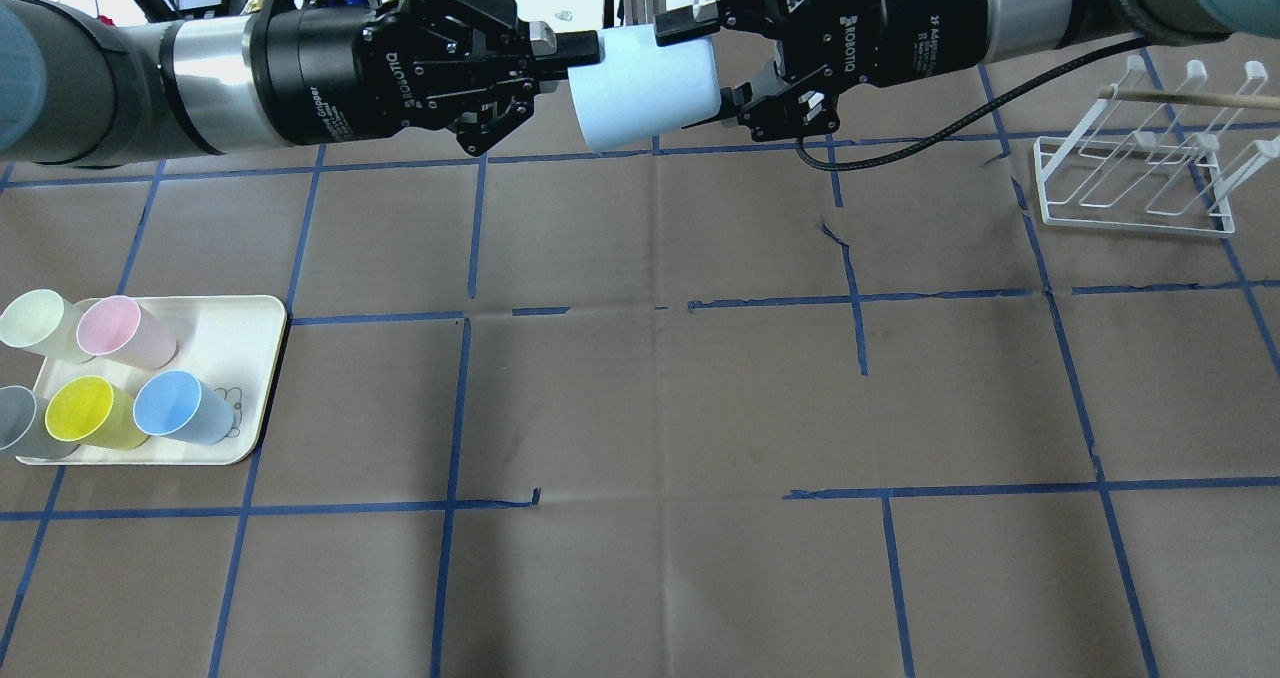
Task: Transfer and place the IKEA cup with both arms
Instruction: 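Close the left gripper on the cup's base beside the right gripper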
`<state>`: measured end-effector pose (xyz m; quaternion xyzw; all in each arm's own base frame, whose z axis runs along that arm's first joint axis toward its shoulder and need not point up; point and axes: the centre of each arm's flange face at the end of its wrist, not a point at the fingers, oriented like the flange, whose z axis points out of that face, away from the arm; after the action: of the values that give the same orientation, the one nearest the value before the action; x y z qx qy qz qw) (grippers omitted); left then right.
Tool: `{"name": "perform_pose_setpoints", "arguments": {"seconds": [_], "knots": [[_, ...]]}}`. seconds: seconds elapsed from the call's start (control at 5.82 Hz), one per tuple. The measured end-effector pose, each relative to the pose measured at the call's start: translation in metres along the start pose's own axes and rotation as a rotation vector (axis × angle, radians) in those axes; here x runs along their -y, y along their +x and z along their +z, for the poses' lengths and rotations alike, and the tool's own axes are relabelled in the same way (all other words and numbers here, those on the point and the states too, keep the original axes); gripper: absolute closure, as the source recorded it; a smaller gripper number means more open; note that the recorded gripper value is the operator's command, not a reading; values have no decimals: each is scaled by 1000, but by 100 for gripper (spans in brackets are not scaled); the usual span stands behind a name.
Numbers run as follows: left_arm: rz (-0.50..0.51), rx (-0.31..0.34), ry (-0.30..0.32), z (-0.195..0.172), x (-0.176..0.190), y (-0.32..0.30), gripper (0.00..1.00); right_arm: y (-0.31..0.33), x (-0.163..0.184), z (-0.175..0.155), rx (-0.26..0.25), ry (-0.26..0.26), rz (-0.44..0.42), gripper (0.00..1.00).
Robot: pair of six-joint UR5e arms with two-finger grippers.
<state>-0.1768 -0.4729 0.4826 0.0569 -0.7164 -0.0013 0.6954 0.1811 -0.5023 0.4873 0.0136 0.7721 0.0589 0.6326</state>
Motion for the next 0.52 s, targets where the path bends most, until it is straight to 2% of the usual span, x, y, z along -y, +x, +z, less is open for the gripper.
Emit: {"name": "perform_pose_setpoints", "arguments": {"seconds": [0.17,0.52], "knots": [[1,1,-1,0,0,0,99,0,0,0,0,0,2,0],[1,1,3,-2,0,1,99,0,1,-1,-5,-1,10,0]]}}
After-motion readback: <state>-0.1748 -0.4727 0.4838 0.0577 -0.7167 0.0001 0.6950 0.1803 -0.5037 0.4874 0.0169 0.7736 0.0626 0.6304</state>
